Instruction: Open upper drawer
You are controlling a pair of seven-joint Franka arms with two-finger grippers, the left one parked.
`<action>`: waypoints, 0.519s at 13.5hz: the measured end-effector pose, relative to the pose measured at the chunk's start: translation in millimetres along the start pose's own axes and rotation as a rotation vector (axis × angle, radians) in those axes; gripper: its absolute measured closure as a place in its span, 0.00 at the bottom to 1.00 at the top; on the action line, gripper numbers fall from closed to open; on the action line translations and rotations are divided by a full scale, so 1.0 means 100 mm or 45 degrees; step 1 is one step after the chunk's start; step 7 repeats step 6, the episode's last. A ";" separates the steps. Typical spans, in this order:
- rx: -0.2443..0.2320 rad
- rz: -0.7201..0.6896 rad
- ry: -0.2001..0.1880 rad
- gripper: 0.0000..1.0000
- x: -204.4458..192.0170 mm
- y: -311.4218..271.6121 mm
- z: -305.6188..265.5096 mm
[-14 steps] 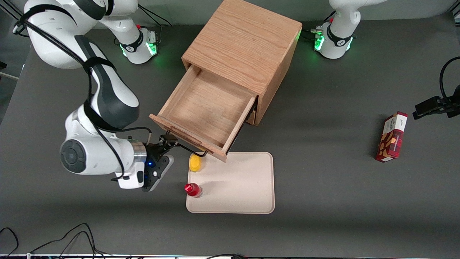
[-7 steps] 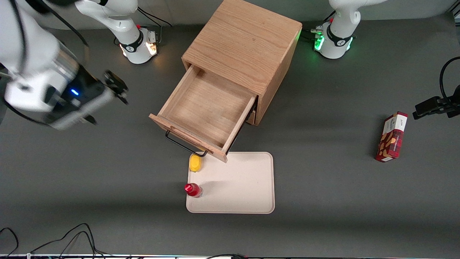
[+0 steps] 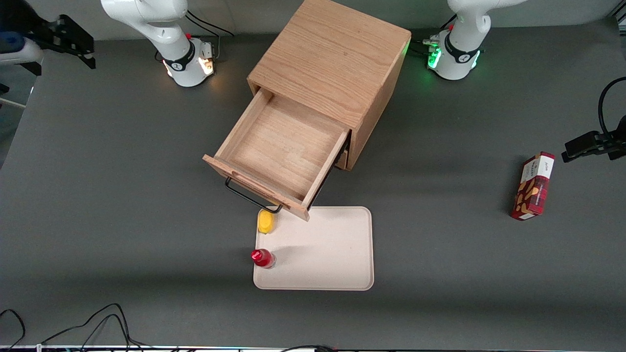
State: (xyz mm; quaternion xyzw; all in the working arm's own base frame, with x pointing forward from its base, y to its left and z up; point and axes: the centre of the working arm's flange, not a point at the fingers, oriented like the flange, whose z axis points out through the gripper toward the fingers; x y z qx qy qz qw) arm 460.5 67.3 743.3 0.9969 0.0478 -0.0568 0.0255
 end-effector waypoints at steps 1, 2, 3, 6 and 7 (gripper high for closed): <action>0.030 0.058 0.017 0.00 -0.16 0.20 0.13; 0.044 0.092 0.040 0.00 -0.33 0.30 0.27; 0.047 0.104 0.058 0.00 -0.49 0.31 0.43; 0.038 0.107 0.085 0.00 -0.73 0.24 0.75; 0.038 0.107 0.085 0.00 -0.73 0.24 0.75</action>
